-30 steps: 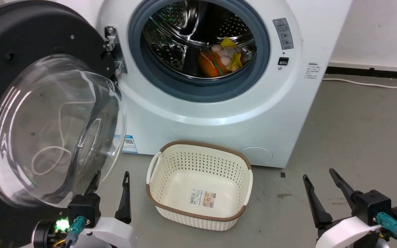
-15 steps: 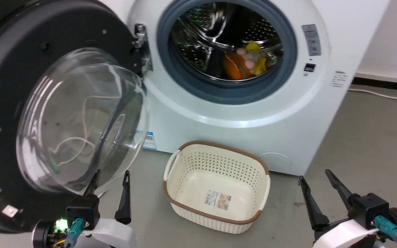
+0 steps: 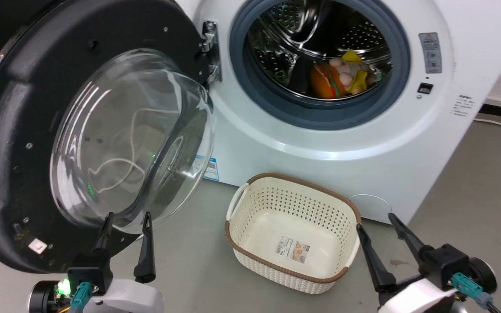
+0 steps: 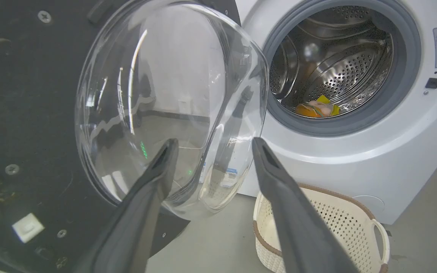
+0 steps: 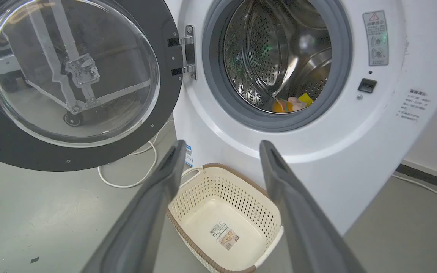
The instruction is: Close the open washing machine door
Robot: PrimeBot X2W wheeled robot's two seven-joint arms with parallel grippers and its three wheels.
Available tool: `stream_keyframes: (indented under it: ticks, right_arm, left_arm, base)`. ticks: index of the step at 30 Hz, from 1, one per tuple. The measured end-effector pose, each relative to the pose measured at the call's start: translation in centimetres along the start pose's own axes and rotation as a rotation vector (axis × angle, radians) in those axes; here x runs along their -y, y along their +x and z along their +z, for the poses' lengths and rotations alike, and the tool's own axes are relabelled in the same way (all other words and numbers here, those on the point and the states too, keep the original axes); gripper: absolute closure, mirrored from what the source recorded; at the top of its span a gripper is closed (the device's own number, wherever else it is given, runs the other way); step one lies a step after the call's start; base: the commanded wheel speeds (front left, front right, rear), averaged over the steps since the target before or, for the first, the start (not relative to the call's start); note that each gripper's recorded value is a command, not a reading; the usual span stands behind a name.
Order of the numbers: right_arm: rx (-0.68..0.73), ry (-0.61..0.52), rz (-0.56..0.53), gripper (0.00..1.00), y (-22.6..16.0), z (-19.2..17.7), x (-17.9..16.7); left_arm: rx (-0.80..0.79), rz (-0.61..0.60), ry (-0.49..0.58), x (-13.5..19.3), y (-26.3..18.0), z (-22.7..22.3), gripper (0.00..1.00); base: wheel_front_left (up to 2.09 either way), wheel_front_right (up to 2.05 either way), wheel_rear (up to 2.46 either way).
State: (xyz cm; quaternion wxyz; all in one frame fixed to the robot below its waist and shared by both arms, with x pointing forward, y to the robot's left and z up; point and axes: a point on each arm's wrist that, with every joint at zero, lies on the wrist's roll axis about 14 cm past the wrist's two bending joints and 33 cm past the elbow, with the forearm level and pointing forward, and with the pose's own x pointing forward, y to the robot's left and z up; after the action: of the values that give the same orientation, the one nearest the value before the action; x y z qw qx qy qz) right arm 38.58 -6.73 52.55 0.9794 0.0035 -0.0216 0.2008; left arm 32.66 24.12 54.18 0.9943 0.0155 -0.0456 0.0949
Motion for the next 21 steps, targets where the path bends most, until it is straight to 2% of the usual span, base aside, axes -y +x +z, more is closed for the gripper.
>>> stream_keyframes:
  ticks: [21]
  right_arm:
    - [0.029,0.029,0.168,0.00,2.4,0.1,-5.3]
  left_arm:
    - [0.047,0.125,-0.004,-3.6,-2.2,0.9,0.00]
  base:
    - [-0.04,-0.04,-0.04]
